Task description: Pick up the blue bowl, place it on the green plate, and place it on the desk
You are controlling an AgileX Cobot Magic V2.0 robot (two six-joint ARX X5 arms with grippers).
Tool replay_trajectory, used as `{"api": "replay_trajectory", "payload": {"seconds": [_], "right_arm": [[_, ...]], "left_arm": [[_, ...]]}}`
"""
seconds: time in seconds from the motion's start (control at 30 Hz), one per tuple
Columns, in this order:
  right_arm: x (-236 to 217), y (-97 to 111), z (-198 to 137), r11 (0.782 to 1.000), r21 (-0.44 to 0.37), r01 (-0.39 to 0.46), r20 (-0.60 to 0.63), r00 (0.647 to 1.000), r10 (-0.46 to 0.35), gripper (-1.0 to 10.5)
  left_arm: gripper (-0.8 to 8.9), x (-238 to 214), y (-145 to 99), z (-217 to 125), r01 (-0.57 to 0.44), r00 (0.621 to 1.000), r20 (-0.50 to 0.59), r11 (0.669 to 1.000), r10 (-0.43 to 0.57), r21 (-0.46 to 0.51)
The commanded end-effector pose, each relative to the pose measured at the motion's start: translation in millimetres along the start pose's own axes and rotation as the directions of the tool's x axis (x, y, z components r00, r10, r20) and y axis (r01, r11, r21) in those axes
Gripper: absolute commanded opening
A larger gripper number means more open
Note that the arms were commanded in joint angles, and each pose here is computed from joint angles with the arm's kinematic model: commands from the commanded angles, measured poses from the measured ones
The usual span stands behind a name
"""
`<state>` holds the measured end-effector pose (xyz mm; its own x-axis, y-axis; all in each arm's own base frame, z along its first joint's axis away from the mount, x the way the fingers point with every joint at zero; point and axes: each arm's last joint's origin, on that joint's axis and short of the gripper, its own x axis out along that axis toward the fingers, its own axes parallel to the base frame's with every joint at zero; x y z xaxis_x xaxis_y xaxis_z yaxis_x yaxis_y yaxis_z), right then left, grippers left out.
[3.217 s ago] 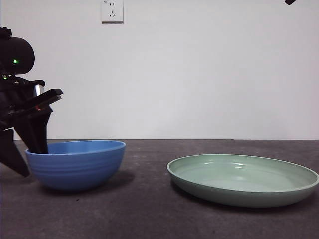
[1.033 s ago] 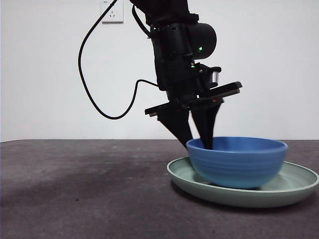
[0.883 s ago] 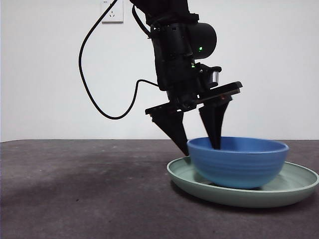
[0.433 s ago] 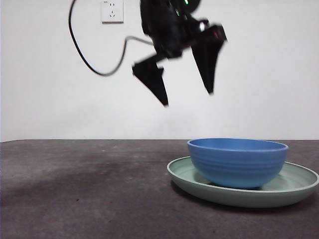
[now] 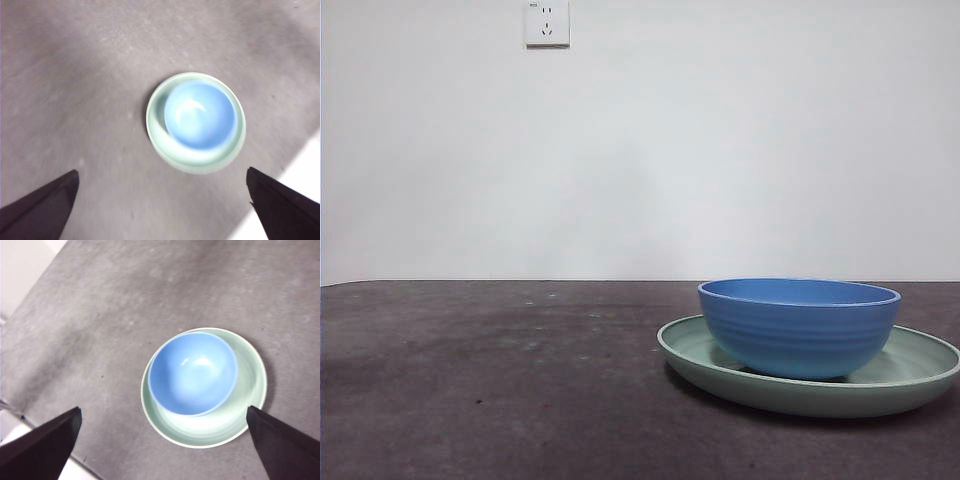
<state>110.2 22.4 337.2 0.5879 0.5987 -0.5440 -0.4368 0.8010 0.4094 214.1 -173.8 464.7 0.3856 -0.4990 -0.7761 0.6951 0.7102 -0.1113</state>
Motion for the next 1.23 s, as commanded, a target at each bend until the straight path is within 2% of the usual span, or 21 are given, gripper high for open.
{"api": "replay_trajectory", "payload": {"seconds": [0.03, 0.13, 0.27, 0.4, 0.67, 0.83, 0.97, 1.13, 1.23], "right_arm": [[-2, 3, 4, 1.000, -0.021, -0.011, 0.012, 1.000, 0.011, 5.8], [-2, 4, 4, 1.000, -0.019, -0.014, 0.003, 1.000, 0.014, 5.8], [-2, 4, 0, 1.000, 0.000, -0.012, -0.025, 1.000, 0.012, 5.8], [-2, 4, -3, 1.000, 0.020, -0.009, -0.054, 0.998, 0.011, 5.8], [-3, 3, -9, 0.998, 0.056, -0.004, -0.112, 0.994, 0.010, 5.8], [-3, 3, -9, 0.998, 0.055, -0.004, -0.112, 0.994, 0.010, 5.8], [-3, 3, -9, 0.998, 0.058, -0.003, -0.113, 0.994, 0.010, 5.8], [-2, 3, -9, 0.998, 0.066, -0.001, -0.115, 0.993, 0.008, 5.8], [1, 0, -7, 0.996, 0.074, 0.043, -0.131, 0.991, -0.033, 5.8]], "left_arm": [[6.52, -19, -5, -35, 0.005, 0.999, -0.051, 1.000, -0.003, 0.027], [6.52, -32, -8, -69, 0.004, 0.999, -0.041, 1.000, -0.003, 0.028], [6.52, -41, -10, -114, 0.002, 0.996, 0.094, 1.000, -0.004, 0.022], [6.52, -41, -10, -163, 0.005, 0.986, 0.164, 1.000, -0.004, -0.004], [6.52, -28, -9, -243, 0.003, 0.952, 0.305, 1.000, -0.008, 0.018], [6.52, -34, -10, -263, 0.001, 0.936, 0.352, 1.000, -0.010, 0.026], [6.52, -40, -11, -268, -0.001, 0.920, 0.391, 0.999, -0.012, 0.032], [6.52, -40, -11, -269, -0.001, 0.919, 0.395, 0.999, -0.012, 0.033], [6.52, -40, -11, -268, -0.001, 0.917, 0.399, 0.999, -0.012, 0.034]]}}
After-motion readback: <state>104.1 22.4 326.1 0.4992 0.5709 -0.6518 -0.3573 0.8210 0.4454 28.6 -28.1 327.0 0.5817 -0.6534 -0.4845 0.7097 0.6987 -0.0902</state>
